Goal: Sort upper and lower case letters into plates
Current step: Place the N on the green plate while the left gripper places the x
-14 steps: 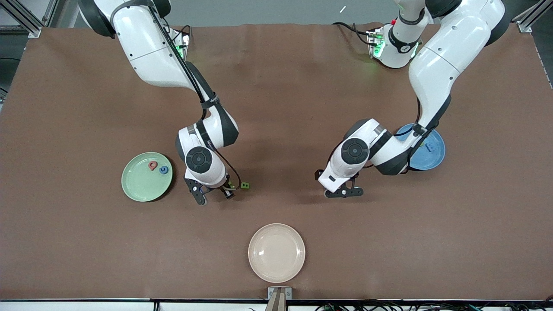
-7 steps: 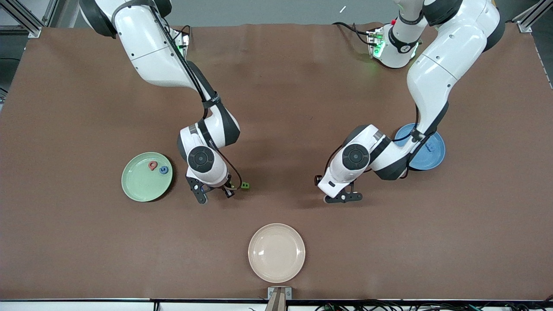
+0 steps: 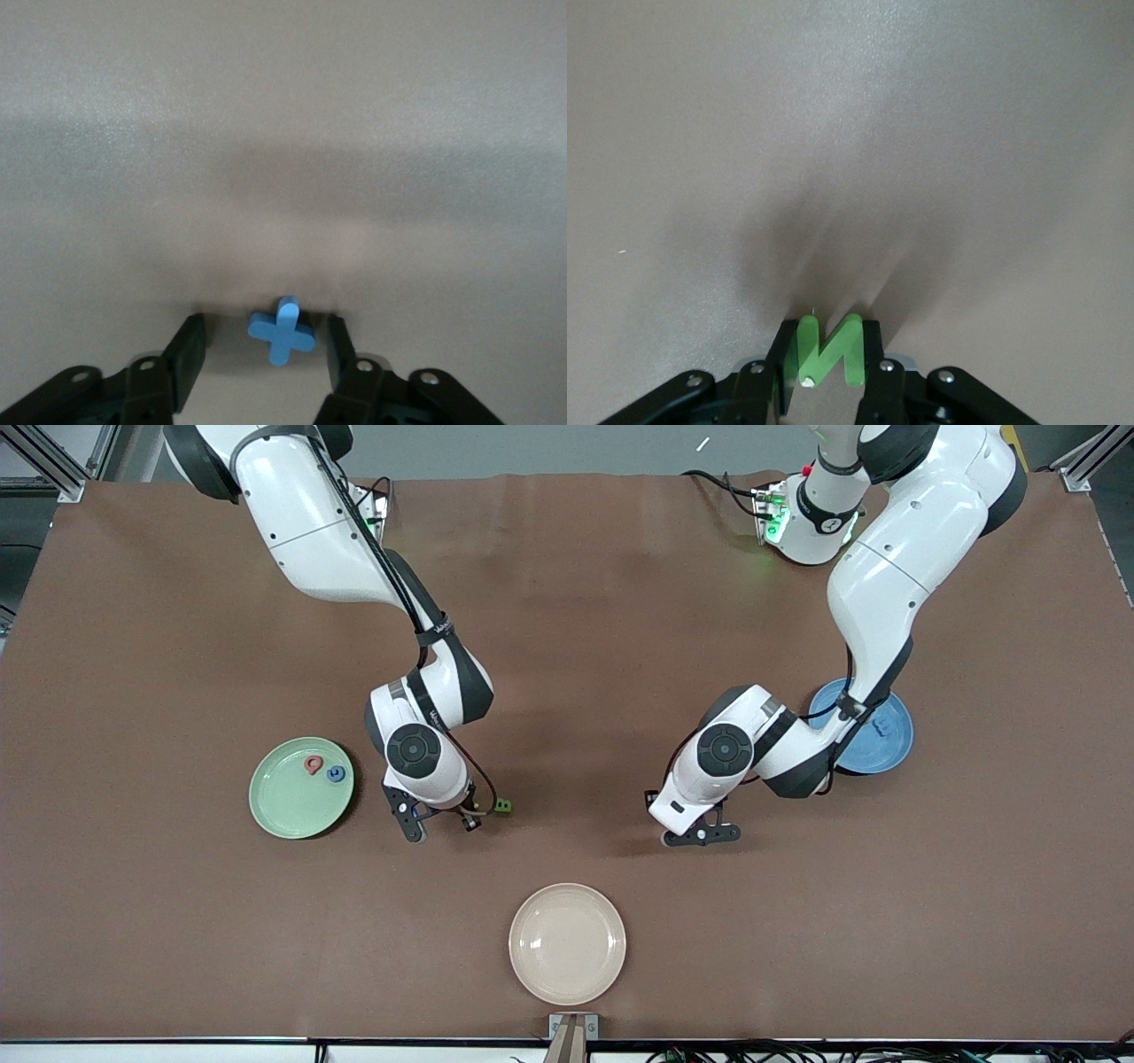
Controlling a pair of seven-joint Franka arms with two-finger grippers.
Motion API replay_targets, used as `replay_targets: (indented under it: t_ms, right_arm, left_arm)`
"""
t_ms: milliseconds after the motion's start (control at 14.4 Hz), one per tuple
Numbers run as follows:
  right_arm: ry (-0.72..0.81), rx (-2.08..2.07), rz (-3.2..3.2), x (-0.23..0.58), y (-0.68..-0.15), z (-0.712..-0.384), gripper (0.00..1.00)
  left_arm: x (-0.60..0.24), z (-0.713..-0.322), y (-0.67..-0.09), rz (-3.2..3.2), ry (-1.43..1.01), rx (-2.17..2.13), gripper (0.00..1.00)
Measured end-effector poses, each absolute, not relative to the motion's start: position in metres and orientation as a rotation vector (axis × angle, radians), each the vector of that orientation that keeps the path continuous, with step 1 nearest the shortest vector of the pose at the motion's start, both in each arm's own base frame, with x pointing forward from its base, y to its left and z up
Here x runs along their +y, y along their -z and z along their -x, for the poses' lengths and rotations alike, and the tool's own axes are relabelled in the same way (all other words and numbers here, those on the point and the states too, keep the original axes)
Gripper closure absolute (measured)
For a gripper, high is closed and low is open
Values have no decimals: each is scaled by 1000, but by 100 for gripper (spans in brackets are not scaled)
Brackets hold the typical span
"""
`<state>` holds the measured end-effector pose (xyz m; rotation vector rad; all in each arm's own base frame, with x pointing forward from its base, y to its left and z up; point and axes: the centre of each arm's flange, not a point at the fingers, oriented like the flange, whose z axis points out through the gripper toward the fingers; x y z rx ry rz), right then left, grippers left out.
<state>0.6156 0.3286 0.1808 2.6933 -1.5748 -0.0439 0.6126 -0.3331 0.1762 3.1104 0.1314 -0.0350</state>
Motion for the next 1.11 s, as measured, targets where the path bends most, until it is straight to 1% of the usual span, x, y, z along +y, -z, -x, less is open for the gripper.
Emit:
replay_targets:
  t_ms: [69, 139, 208, 277, 346, 416, 485, 554, 624, 831, 1109]
  right_arm:
    - [42, -1578, -2690, 327, -181, -617, 67]
    - [40, -1585, -2682, 322, -181, -619, 67]
    - [43, -1596, -2667, 314, -181, -622, 67]
    - [51, -1599, -2652, 305, -182, -626, 67]
    - [64, -1588, -2645, 293, -184, -631, 67]
    - [80, -1569, -2644, 280, -189, -636, 67]
    - [92, -1551, -2650, 266, -196, -641, 67]
    - [99, -1533, -2661, 251, -204, -646, 67]
    - [105, -1513, -2676, 234, -212, -650, 67]
    - [137, -1448, -2712, 179, -231, -648, 67]
    - [186, -1369, -2750, 119, -243, -632, 67]
  left_arm:
    - [-333, -614, -176, -3109, 33, 134, 38]
    - [-334, -615, -176, -3107, 32, 134, 41]
    - [-334, -615, -175, -3106, 32, 135, 42]
    - [-334, -616, -176, -3106, 30, 136, 47]
    - [-334, -616, -176, -3106, 29, 136, 47]
    - [-334, -616, -177, -3106, 27, 137, 52]
    - [-334, -616, -177, -3106, 27, 137, 53]
    - [-334, -617, -177, -3106, 25, 138, 58]
    - [-334, -618, -178, -3105, 23, 140, 67]
    - [-334, -618, -178, -3103, 21, 176, 68]
    - [-326, -627, -184, -3096, -2, 222, 68]
